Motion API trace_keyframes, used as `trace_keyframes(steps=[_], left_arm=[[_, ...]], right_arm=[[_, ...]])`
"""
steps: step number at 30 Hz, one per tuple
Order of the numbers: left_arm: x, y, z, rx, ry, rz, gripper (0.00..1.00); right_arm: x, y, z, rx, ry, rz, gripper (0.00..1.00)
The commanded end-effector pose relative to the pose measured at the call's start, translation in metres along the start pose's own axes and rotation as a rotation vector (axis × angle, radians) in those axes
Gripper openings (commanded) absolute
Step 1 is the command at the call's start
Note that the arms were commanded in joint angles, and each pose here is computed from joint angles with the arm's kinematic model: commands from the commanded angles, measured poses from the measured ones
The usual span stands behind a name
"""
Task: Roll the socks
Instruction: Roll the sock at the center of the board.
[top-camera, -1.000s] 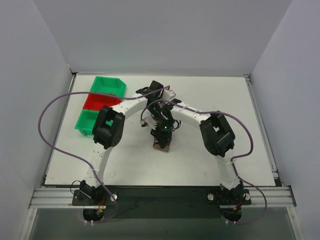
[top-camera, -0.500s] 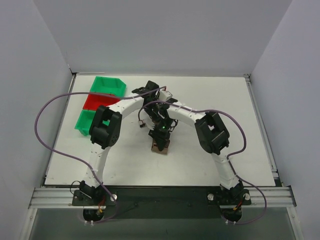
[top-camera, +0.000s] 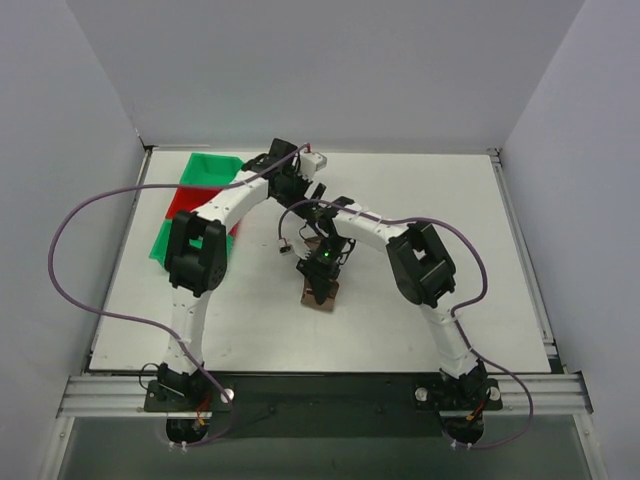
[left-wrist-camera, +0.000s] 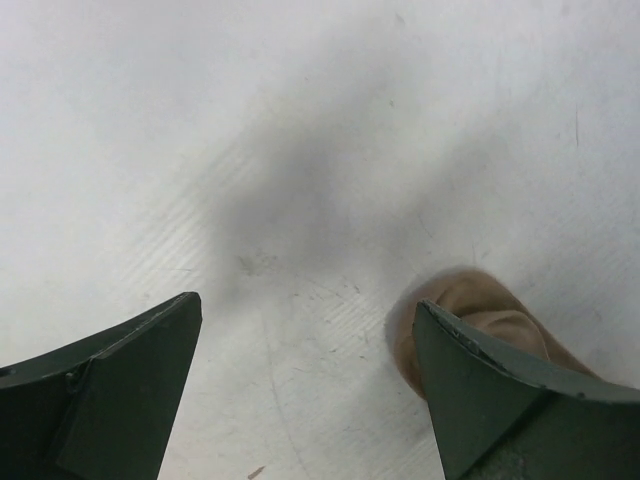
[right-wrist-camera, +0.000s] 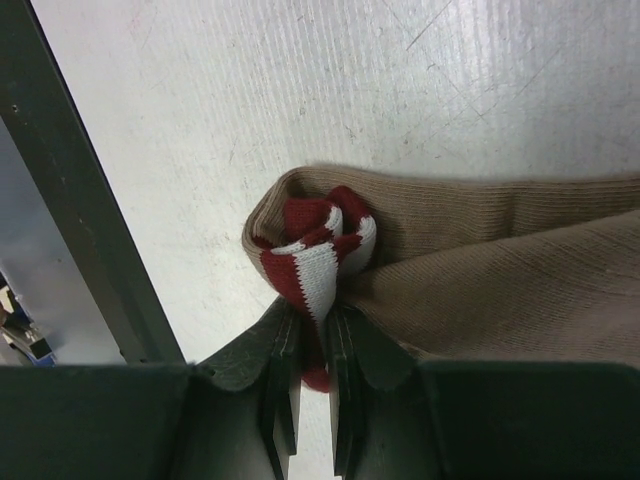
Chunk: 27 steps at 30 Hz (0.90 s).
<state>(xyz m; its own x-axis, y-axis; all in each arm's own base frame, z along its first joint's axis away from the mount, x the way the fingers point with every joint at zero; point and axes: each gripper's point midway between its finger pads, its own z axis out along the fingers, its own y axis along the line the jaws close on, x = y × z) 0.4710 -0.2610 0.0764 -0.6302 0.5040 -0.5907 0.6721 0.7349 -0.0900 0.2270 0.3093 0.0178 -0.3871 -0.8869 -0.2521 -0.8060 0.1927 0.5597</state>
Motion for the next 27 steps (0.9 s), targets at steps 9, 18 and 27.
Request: trace_keyframes(steps=[9, 18, 27], left_arm=[[-0.058, 0.062, -0.157, -0.102, -0.554, -0.200, 0.97], [-0.010, 0.012, -0.217, -0.117, -0.691, 0.244, 0.97], [0.053, -0.051, -0.201, -0.086, -0.685, 0.598, 0.96]], right_arm=[[0.024, -0.017, 0.016, 0.027, 0.105, 0.079, 0.00], [0.023, -0.019, 0.015, 0.002, 0.106, 0.097, 0.00], [0.010, -0.019, 0.007, -0.096, 0.073, 0.156, 0.01]])
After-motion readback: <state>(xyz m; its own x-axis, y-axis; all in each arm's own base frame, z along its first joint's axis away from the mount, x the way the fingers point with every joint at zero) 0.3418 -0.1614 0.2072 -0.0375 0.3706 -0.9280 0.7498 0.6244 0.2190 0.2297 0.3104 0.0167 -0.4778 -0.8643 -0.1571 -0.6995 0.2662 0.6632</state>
